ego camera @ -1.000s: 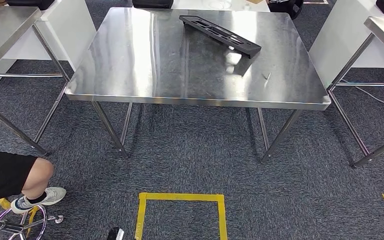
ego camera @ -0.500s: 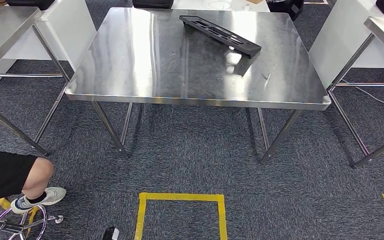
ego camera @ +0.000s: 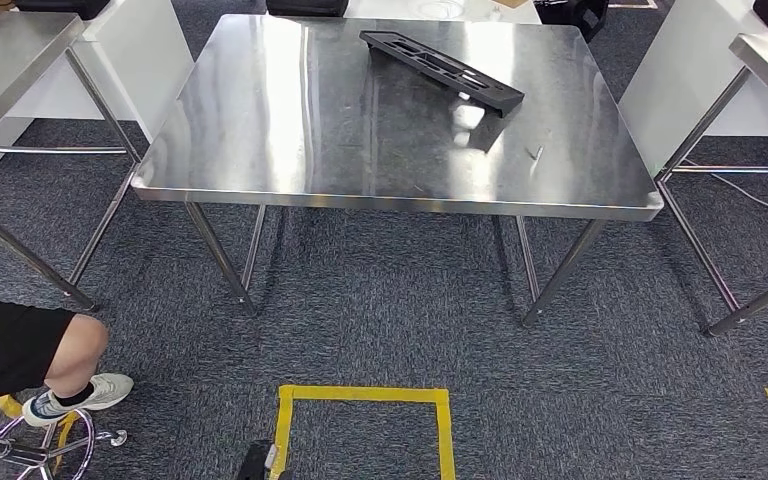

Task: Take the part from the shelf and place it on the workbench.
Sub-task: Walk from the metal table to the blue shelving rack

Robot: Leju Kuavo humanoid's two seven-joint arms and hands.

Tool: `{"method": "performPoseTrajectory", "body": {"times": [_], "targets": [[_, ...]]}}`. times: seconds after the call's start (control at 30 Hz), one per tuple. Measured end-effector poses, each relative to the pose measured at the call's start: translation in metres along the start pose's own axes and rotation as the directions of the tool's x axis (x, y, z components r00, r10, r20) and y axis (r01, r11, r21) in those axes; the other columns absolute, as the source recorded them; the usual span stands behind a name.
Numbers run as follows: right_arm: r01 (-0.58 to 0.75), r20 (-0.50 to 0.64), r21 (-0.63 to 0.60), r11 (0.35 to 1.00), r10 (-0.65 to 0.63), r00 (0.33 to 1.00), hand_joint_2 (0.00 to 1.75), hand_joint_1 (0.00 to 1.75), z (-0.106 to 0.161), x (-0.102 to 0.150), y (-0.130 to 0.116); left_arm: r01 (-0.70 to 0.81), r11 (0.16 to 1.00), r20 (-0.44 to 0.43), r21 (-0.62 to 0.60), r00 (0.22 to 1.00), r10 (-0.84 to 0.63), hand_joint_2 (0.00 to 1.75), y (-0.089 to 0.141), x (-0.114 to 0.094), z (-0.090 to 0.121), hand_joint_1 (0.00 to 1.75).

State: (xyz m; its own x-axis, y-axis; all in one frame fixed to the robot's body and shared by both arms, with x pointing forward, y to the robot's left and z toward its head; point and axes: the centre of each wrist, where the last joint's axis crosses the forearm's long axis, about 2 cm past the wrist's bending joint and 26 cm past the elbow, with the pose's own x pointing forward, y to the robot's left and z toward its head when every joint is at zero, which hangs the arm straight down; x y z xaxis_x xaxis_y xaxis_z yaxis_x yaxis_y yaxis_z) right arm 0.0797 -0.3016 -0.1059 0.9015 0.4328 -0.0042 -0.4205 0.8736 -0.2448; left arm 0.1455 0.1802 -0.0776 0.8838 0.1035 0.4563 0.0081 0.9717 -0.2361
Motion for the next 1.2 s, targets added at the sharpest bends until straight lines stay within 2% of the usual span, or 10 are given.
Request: {"method": "performPoseTrajectory", "body": {"times": [0.27, 0.37, 0.47, 0.53, 0.6, 0.7, 0.77, 0.83, 1.0, 1.2], "targets": [[0.23, -0.083, 0.003, 0.973, -0.229, 0.97, 0.0, 0.0, 0.001, -0.022, 0.021, 0.217, 0.964, -0.042, -0.153, 0.973, -0.226, 0.0, -0.043, 0.016, -0.002, 0.0], [0.253, 0.033, 0.028, 0.967, -0.254, 0.967, 0.0, 0.0, 0.006, 0.002, 0.028, 0.232, 0.96, -0.033, -0.157, 0.97, -0.24, 0.0, -0.037, 0.015, -0.002, 0.0], [0.138, 0.184, 0.0, 0.99, -0.135, 0.974, 0.0, 0.0, 0.019, 0.04, 0.037, 0.184, 0.978, -0.013, -0.097, 0.983, -0.186, 0.0, -0.02, 0.013, -0.002, 0.0], [0.023, 0.247, -0.12, 0.993, 0.007, 0.969, 0.0, 0.0, 0.043, 0.07, 0.032, 0.136, 0.99, -0.007, -0.046, 0.991, -0.137, 0.0, -0.005, 0.008, -0.001, 0.0], [-0.062, 0.312, -0.25, 0.966, 0.141, 0.939, 0.0, 0.0, 0.092, 0.108, 0.032, 0.089, 0.996, -0.008, -0.001, 0.996, -0.089, 0.0, 0.012, 0.0, 0.0, 0.0], [-0.112, 0.518, -0.344, 0.932, 0.288, 0.806, 0.0, 0.0, 0.166, 0.136, 0.052, 0.024, 0.998, 0.005, 0.059, 1.0, -0.024, 0.0, 0.031, -0.01, 0.003, 0.0], [-0.132, 0.631, -0.35, 0.927, 0.338, 0.698, 0.0, 0.0, 0.198, 0.134, 0.069, -0.011, 0.996, 0.02, 0.087, 1.0, 0.01, 0.0, 0.038, -0.015, 0.005, 0.0], [-0.155, 0.671, -0.349, 0.924, 0.362, 0.647, 0.0, 0.0, 0.211, 0.124, 0.076, -0.04, 0.993, 0.03, 0.108, 0.999, 0.037, 0.0, 0.046, -0.021, 0.007, 0.0], [-0.257, 0.632, -0.334, 0.907, 0.418, 0.652, 0.0, 0.0, 0.206, 0.091, 0.082, -0.092, 0.984, 0.041, 0.154, 0.995, 0.086, 0.0, 0.062, -0.031, 0.012, 0.0], [-0.289, 0.601, -0.324, 0.901, 0.432, 0.672, 0.0, 0.0, 0.199, 0.076, 0.085, -0.112, 0.978, 0.043, 0.176, 0.993, 0.106, 0.0, 0.069, -0.033, 0.013, 0.0]]}}
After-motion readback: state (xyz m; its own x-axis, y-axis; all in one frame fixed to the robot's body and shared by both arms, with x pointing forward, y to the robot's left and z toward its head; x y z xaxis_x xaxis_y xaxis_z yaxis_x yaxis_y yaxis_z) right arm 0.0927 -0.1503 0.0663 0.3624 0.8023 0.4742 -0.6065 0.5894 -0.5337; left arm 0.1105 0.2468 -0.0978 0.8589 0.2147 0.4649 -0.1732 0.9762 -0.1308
